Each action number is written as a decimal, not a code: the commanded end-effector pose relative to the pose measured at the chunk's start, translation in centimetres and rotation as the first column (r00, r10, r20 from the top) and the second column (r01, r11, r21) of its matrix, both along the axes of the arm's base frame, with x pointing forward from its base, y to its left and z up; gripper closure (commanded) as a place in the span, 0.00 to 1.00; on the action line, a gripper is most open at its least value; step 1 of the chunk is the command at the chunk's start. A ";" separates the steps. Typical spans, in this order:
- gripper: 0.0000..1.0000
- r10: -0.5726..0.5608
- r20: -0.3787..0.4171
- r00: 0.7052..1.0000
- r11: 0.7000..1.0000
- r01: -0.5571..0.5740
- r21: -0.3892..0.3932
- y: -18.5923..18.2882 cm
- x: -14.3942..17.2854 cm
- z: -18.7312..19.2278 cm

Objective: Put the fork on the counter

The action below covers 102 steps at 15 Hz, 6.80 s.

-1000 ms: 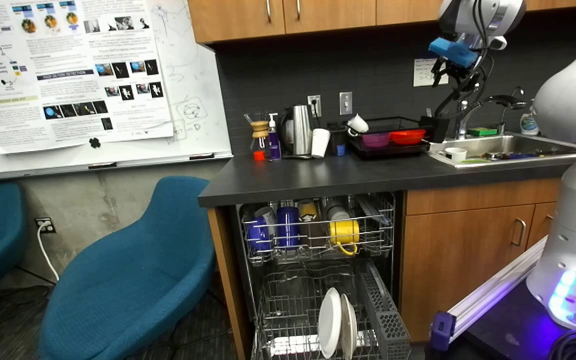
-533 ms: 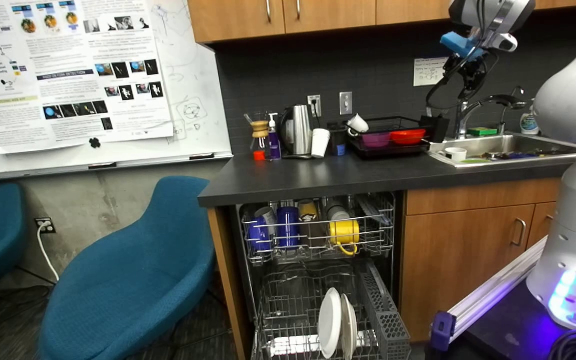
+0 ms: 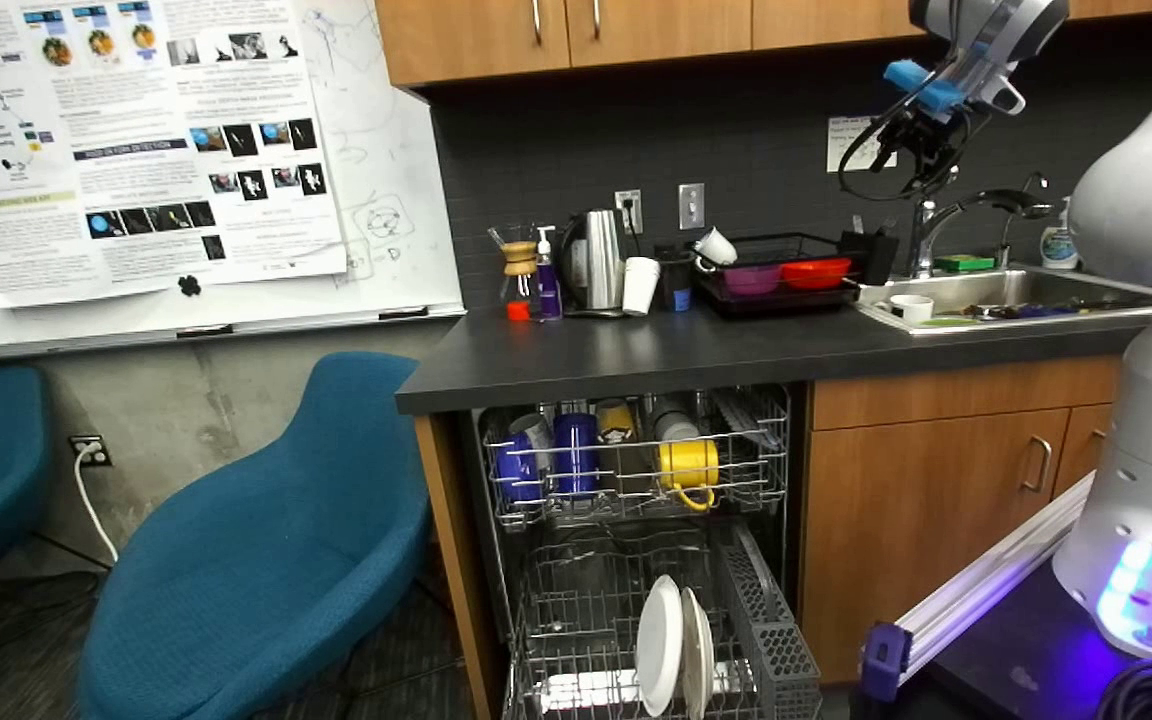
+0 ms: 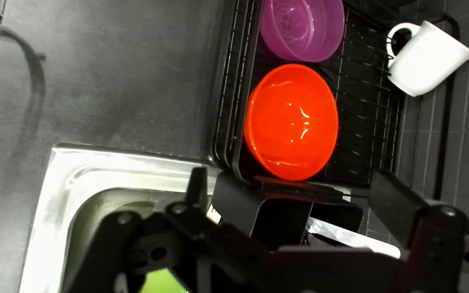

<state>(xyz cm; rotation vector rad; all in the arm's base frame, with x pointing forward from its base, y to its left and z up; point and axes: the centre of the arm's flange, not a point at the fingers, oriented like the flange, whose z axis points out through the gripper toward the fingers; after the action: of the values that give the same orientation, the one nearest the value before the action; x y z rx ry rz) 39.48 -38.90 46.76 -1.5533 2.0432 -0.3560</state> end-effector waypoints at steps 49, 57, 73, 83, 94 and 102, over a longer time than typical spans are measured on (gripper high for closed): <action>0.68 -0.118 -0.147 0.982 0.993 0.120 0.000 -11.1 6.6 -5.5; 1.00 -0.113 -0.137 0.984 0.994 0.113 -0.010 -11.0 6.6 -5.1; 1.00 -0.069 -0.035 0.997 0.975 0.060 -0.215 -8.7 1.6 4.9; 1.00 0.231 0.057 0.971 0.930 -0.203 -0.307 0.3 0.0 9.1; 1.00 0.544 -0.027 0.838 0.792 -0.524 -0.312 10.7 2.0 6.0; 1.00 0.712 -0.144 0.687 0.628 -0.716 -0.305 18.0 2.0 3.6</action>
<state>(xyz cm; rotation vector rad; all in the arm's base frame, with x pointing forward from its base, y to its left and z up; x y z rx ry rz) 42.73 -24.04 50.49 -2.3608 1.3184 -0.4155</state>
